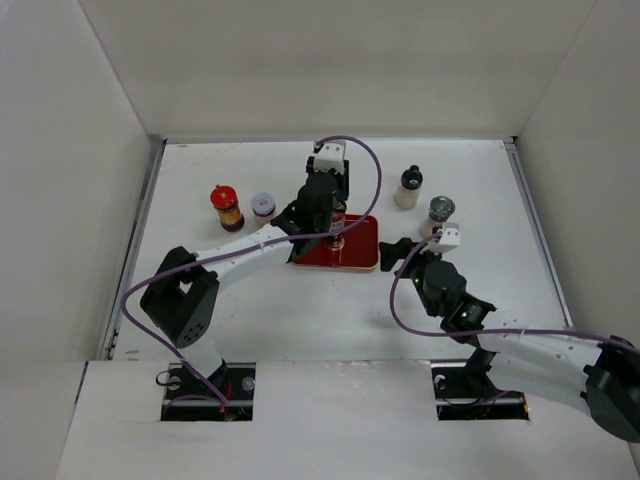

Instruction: Organize the condiment bottles

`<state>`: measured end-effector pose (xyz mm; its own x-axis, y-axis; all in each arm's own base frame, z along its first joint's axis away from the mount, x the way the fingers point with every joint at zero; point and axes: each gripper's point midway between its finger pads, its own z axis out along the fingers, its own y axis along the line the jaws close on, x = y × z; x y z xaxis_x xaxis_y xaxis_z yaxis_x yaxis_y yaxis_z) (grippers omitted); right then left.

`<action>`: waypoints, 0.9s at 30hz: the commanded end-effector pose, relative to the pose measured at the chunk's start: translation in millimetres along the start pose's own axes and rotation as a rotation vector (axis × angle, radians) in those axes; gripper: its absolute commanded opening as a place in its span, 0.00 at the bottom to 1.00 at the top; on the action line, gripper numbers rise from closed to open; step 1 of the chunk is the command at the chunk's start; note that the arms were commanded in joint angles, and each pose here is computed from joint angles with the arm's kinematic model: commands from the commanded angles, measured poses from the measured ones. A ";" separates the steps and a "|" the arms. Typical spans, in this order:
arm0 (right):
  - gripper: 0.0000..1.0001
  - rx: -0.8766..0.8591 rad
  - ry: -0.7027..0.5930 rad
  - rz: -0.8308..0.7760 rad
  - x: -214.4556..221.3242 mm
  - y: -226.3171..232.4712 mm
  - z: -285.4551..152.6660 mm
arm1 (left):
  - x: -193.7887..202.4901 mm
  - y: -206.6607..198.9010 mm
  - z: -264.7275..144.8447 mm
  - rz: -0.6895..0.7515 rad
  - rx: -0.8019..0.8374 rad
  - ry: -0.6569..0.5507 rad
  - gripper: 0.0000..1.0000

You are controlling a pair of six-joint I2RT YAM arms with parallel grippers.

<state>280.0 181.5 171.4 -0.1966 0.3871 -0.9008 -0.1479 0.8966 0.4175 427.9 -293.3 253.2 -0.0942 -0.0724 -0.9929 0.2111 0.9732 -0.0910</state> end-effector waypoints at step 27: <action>0.81 -0.004 -0.051 0.041 -14.3 2.1 2.0 | 44.3 145.9 -98.4 -0.061 -0.351 0.084 0.77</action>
<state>281.2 177.1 172.5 -0.1878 0.3939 -0.8998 -0.1393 0.8961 0.4214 358.3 -149.5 257.1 -0.0347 -0.1910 -0.9810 -0.0663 0.9798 -0.1884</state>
